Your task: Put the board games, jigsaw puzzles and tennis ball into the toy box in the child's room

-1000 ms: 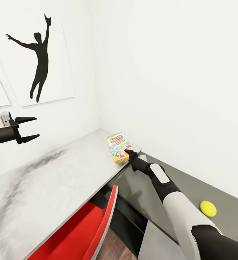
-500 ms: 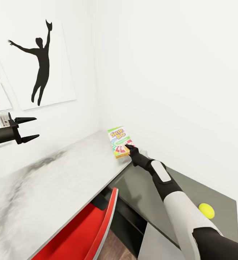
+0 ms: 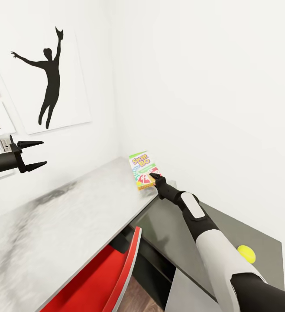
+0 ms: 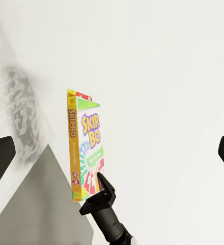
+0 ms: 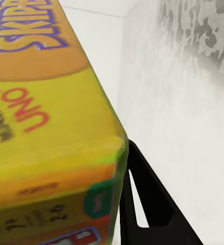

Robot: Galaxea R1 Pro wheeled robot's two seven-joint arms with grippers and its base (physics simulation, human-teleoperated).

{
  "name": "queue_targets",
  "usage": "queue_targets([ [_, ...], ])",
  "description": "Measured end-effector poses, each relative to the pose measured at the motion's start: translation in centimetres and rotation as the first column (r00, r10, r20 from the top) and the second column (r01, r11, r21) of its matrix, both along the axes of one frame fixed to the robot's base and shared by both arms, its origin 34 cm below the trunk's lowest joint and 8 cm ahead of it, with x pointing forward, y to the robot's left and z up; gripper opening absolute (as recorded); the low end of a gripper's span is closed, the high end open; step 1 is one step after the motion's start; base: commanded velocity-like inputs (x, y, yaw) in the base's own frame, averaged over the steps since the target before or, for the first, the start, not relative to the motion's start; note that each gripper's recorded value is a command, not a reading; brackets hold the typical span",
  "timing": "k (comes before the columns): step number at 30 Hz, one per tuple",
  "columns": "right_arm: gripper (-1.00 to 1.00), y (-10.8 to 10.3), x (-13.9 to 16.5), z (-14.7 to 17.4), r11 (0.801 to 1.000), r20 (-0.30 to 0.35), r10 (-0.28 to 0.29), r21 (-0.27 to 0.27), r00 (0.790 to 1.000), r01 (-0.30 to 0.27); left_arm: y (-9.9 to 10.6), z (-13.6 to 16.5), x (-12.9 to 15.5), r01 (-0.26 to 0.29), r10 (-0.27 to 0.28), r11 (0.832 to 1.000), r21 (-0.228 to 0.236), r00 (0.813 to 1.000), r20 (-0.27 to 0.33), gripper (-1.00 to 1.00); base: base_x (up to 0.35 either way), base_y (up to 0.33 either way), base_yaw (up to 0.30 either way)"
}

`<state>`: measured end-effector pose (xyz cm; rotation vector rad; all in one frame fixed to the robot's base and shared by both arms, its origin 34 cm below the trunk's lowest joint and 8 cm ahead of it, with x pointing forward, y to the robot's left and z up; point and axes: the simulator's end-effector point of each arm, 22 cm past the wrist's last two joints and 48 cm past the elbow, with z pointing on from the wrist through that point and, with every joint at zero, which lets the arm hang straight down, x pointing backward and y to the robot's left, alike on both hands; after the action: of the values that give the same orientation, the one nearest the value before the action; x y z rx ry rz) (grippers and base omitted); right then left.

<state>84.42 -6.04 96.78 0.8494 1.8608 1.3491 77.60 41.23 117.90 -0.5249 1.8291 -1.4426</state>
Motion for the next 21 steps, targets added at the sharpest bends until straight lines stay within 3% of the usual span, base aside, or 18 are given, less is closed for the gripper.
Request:
queue_targets([
  [21,-1.00,0.2,-0.3,2.5,1.000,-0.003,-0.001,-0.002,1.000,0.001,-0.1,2.7,-0.1,0.002,-0.002,1.000,-0.002,1.000,0.000,1.00,0.000,0.000,0.000],
])
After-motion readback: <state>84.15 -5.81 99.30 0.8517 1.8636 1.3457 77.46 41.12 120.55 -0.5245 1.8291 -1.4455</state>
